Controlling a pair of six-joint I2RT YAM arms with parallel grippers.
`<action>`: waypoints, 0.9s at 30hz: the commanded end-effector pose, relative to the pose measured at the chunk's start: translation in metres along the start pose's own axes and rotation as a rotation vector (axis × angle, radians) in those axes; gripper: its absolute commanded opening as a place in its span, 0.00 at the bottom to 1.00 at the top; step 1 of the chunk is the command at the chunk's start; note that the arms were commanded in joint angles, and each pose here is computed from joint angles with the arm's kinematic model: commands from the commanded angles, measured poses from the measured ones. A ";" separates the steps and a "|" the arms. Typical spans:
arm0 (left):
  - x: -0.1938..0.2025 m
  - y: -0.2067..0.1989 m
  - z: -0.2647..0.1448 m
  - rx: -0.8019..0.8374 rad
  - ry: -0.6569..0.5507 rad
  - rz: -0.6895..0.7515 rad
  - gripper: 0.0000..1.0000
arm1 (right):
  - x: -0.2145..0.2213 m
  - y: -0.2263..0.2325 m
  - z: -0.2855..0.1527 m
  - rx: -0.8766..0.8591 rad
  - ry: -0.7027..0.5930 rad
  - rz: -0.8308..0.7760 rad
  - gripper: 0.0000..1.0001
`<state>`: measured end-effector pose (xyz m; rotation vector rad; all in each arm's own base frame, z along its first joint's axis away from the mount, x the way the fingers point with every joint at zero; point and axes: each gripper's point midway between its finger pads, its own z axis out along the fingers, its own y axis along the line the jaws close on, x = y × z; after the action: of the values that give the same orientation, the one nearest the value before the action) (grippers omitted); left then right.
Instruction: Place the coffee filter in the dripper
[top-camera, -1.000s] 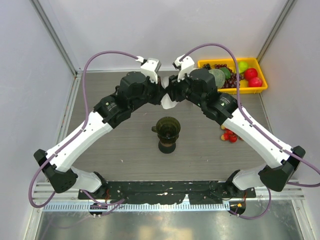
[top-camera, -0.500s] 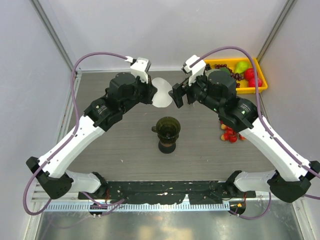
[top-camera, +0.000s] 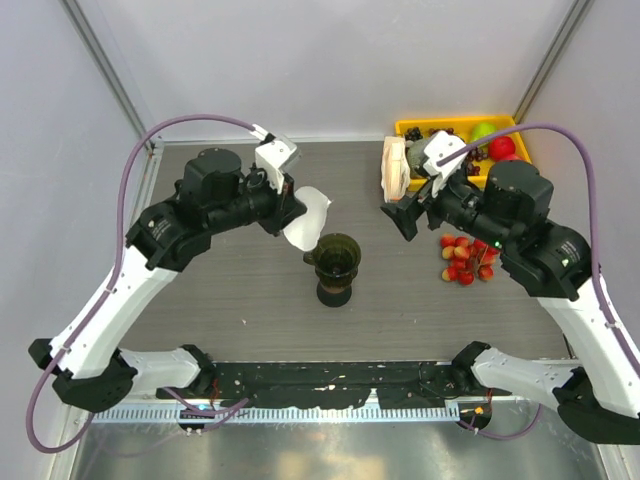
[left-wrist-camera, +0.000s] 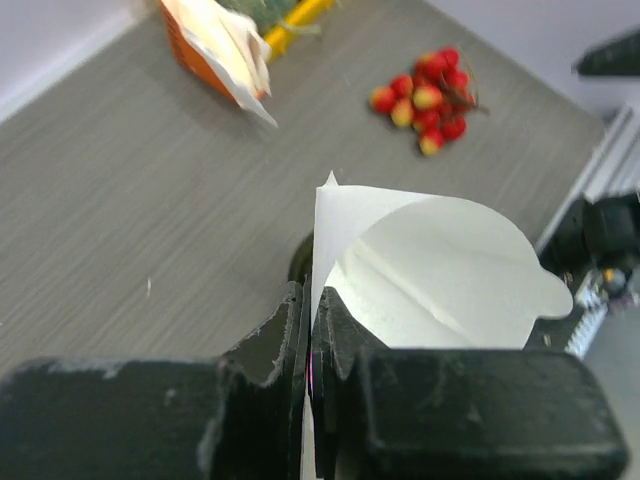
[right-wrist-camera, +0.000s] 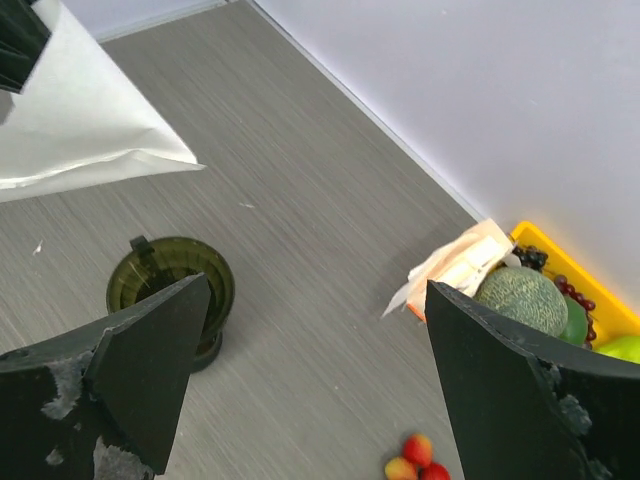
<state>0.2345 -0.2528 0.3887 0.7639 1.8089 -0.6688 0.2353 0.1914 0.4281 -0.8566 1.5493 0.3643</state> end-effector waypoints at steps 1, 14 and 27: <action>0.030 -0.019 -0.005 0.133 0.212 0.033 0.10 | 0.015 -0.006 -0.006 -0.033 0.074 0.008 0.96; 0.075 -0.029 0.021 0.256 0.537 -0.009 0.22 | 0.057 -0.007 -0.001 -0.075 0.172 0.076 0.96; 0.085 -0.027 0.065 0.266 0.612 -0.074 0.27 | 0.065 -0.004 0.002 -0.094 0.188 0.140 0.96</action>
<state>0.2274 -0.2924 0.2798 1.1823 2.3596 -0.7281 0.2464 0.1691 0.3574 -0.8969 1.8153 0.4415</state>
